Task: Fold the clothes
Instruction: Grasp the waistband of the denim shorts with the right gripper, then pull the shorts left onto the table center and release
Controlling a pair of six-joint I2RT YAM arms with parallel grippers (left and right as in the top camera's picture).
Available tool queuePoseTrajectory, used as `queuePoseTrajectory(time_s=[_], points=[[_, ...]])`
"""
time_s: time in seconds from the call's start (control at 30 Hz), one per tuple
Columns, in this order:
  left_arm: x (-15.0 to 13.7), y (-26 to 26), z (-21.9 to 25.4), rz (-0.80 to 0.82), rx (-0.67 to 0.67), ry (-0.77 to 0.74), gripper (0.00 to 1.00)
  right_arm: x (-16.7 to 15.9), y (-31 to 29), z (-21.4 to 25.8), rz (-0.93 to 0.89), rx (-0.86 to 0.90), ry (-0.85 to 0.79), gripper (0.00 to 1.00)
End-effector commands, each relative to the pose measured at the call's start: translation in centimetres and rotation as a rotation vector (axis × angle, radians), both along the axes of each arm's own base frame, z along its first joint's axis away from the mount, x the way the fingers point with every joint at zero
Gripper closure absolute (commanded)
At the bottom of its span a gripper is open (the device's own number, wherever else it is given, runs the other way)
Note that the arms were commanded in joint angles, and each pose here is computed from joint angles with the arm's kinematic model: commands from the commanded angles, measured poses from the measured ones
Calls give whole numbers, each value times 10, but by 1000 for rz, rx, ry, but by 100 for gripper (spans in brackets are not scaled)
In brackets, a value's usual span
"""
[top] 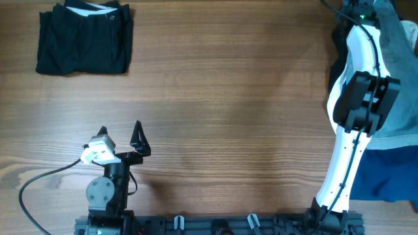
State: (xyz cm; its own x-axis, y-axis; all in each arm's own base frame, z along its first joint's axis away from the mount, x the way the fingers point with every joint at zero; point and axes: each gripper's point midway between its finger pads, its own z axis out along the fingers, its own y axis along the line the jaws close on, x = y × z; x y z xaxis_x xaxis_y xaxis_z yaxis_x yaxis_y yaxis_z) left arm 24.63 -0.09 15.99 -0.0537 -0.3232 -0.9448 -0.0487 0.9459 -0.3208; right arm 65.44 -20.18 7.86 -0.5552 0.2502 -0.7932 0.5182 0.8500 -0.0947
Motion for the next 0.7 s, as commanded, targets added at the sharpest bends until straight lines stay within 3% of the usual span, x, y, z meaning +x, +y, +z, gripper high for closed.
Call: queuePoseTrajectory(time_s=[0.0,0.1,0.2,0.23,0.6,0.67], points=[[0,0,0,-2,20,-4,0,4,4,37,21,5,-62,51],[0,0,0,-2,20,-4,0,3,4,36,21,6,-60,54],[0,0,0,-2,20,-3,0,1,4,32,21,11,-39,92],[0,0,0,-2,20,-4,0,-1,5,30,21,13,-29,96],[0,0,0,-2,20,-4,0,1,11,28,38,23,-27,95],[0,0,0,-2,20,-4,0,12,44,26,192,70,-25,96]])
